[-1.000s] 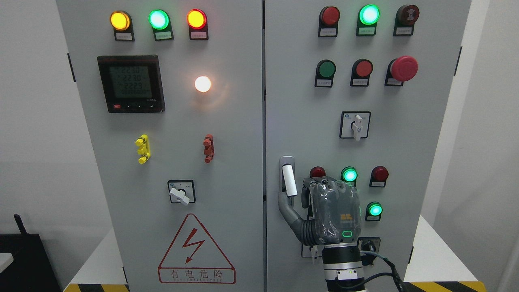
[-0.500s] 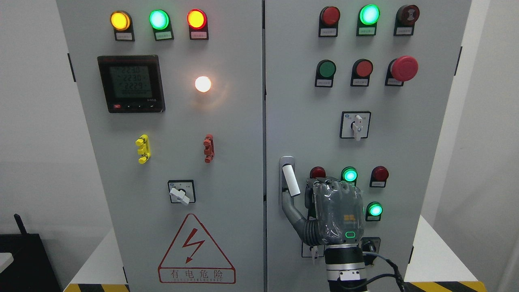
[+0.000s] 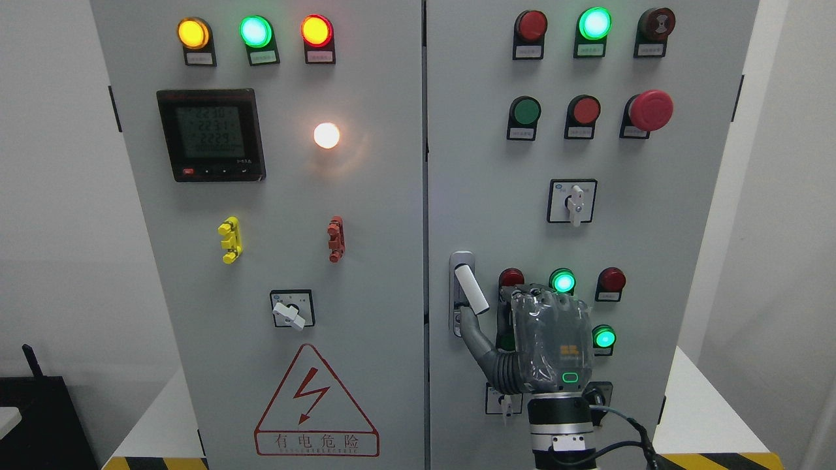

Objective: Release door handle

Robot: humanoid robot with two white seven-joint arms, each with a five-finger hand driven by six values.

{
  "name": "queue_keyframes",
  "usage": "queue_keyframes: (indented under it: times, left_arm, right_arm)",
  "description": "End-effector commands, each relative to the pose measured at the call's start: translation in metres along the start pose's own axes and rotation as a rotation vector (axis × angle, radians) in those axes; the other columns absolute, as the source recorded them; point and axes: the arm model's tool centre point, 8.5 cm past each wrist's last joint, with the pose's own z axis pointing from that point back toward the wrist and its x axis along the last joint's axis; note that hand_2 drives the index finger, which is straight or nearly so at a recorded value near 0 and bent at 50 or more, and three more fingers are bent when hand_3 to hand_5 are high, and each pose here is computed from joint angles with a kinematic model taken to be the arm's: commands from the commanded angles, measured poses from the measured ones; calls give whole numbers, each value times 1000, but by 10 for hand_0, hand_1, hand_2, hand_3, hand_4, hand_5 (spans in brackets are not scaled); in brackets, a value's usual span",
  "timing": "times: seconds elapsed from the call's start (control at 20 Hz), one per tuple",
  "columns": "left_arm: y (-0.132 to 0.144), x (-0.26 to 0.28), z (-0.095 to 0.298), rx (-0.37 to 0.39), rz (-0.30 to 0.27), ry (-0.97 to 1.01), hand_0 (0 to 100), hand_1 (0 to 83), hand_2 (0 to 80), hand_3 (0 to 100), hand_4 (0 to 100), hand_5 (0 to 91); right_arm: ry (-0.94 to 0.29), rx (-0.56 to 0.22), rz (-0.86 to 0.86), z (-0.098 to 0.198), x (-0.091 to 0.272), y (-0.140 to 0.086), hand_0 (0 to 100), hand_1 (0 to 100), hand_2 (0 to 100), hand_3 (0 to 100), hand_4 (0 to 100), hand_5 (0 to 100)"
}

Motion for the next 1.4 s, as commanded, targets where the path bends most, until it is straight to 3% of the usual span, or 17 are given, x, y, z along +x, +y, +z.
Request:
queue_keyframes:
  times: [0.0,1.35]
  left_arm:
    - [0,-7,1,0,-13,20,120,389,0,0,0,0]
    - [0,-7,1,0,-14,20,120,389,0,0,0,0]
  right_arm:
    - [12,-12,1,-1,-4,-5,430,514,912,1000,939,1000]
    - [31,-44,10,-5,-14,-15,413,550,918,1000,941,1000]
